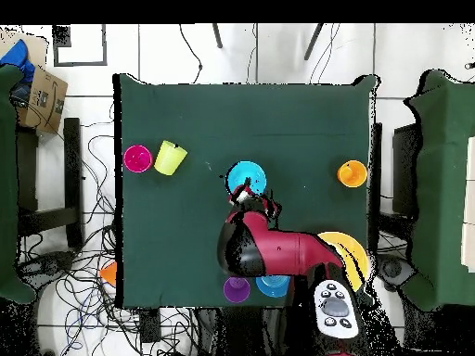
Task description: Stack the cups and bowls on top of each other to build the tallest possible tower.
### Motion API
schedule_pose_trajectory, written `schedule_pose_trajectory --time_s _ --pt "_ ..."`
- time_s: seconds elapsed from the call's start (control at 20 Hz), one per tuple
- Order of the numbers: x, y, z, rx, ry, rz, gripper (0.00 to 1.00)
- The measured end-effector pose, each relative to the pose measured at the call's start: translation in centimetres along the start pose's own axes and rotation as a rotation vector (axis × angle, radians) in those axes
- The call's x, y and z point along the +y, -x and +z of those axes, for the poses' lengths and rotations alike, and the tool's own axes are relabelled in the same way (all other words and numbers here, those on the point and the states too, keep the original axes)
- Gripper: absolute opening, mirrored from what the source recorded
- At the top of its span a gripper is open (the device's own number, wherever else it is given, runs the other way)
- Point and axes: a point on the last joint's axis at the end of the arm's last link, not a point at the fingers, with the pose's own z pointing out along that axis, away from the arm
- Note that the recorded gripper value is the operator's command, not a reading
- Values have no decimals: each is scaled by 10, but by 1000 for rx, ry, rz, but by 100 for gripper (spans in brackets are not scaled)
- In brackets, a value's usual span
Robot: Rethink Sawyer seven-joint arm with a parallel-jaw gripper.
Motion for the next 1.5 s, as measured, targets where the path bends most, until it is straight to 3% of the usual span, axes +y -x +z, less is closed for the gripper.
schedule_pose_trajectory --time_s 0.75,1.1,1.5 --pt "3 10 -8 32 -14 16 100" --pt "-8 13 -8 56 -37 32 100" --pt "-20 13 -8 56 -43 5 100"
